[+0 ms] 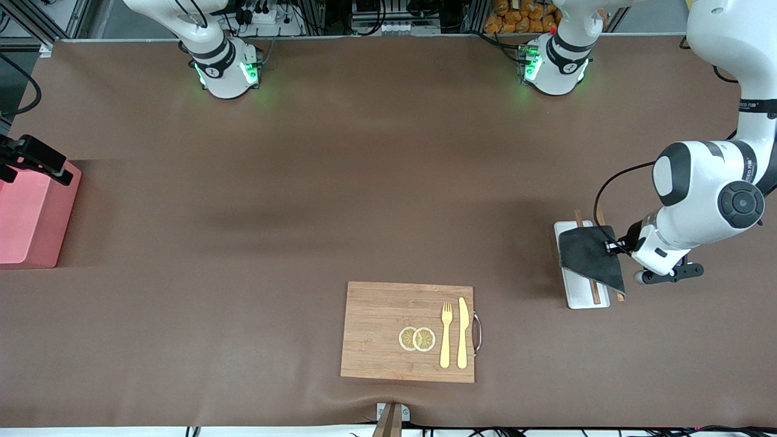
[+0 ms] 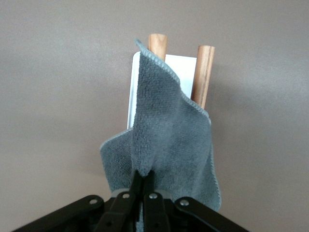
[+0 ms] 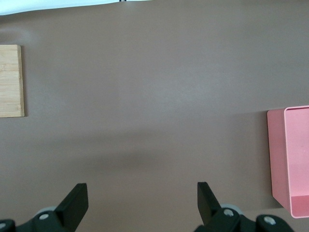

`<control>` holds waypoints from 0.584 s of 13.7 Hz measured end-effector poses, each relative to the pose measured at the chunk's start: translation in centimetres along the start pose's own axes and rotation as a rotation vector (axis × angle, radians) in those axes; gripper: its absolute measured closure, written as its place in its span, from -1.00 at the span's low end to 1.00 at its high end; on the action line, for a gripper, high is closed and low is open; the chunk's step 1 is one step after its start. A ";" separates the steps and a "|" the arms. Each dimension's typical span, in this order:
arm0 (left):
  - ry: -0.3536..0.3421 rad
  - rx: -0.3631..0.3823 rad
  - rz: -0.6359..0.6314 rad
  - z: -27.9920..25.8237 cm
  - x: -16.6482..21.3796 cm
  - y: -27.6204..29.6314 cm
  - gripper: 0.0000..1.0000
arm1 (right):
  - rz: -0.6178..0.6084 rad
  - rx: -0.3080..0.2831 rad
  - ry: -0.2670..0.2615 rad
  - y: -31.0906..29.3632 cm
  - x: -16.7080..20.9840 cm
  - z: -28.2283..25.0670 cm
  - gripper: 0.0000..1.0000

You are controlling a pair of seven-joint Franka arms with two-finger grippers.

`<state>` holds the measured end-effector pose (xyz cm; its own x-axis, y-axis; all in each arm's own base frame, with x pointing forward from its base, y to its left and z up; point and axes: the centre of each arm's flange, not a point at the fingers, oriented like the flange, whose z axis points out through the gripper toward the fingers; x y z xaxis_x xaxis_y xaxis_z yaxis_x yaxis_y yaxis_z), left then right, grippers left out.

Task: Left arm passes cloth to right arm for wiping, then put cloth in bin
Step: 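Close the left gripper on the grey cloth's corner, then lift the cloth with the left gripper while the right gripper approaches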

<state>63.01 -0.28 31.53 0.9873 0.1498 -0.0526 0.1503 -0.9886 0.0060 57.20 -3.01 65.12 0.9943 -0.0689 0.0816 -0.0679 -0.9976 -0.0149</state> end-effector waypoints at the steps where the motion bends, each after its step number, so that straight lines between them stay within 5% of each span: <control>1: 0.000 0.000 0.000 0.0 0.0 0.0 0.94 | 0.000 0.000 0.000 0.0 0.0 0.0 -1.00; 8: -0.028 -0.013 0.016 -2.3 -1.5 4.3 0.94 | 0.003 -0.001 -0.024 0.1 -0.2 0.2 -1.00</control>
<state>62.25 -4.69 33.89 0.9879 0.1332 -0.0799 0.1352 -0.9906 0.0202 56.96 -3.11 64.87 0.9958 -0.0715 0.0576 -0.0708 -0.9974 -0.0146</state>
